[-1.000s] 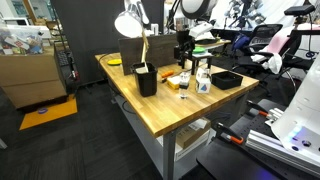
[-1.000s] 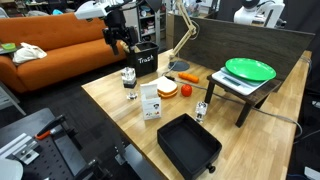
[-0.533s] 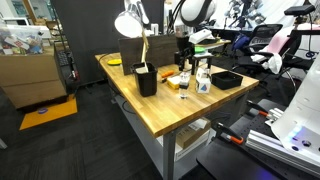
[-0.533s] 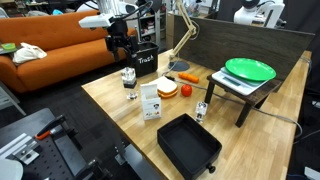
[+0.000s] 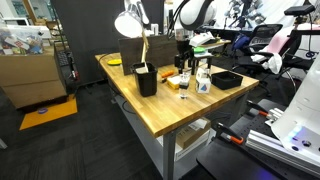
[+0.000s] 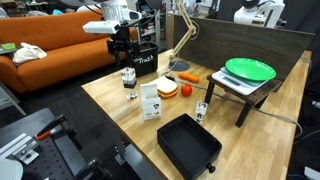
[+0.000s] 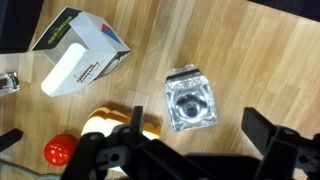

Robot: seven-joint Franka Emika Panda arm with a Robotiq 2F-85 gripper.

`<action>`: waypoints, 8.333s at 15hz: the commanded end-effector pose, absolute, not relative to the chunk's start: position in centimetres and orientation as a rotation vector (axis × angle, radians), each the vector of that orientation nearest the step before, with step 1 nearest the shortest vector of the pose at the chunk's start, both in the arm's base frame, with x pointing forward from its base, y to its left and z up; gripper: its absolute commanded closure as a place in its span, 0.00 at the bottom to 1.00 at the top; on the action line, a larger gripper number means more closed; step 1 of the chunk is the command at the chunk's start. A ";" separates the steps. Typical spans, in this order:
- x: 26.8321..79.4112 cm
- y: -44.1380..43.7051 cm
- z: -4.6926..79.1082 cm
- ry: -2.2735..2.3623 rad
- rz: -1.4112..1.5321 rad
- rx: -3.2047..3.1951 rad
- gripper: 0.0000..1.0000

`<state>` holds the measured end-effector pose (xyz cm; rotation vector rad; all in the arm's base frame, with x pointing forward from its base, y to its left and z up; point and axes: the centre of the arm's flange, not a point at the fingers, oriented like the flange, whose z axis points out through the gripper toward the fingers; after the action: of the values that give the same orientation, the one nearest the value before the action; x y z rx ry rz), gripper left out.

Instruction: Move the clear object to the right

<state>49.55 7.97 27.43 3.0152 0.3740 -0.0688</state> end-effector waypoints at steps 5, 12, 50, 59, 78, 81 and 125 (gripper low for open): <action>49.9 7.6 26.9 0.399 -0.063 3.078 0.00; 50.7 6.2 24.5 0.388 -0.141 3.060 0.00; 52.8 10.3 23.5 0.139 -0.229 3.017 0.74; 53.5 14.1 24.8 -0.197 -0.262 3.030 0.74; 52.9 15.4 24.8 -0.439 -0.292 3.065 0.49; 52.9 15.4 24.7 -0.439 -0.294 3.064 0.49; 55.1 17.9 22.3 -1.000 -0.391 2.982 0.34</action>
<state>55.07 17.91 22.26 2.9821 -0.9996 -0.3908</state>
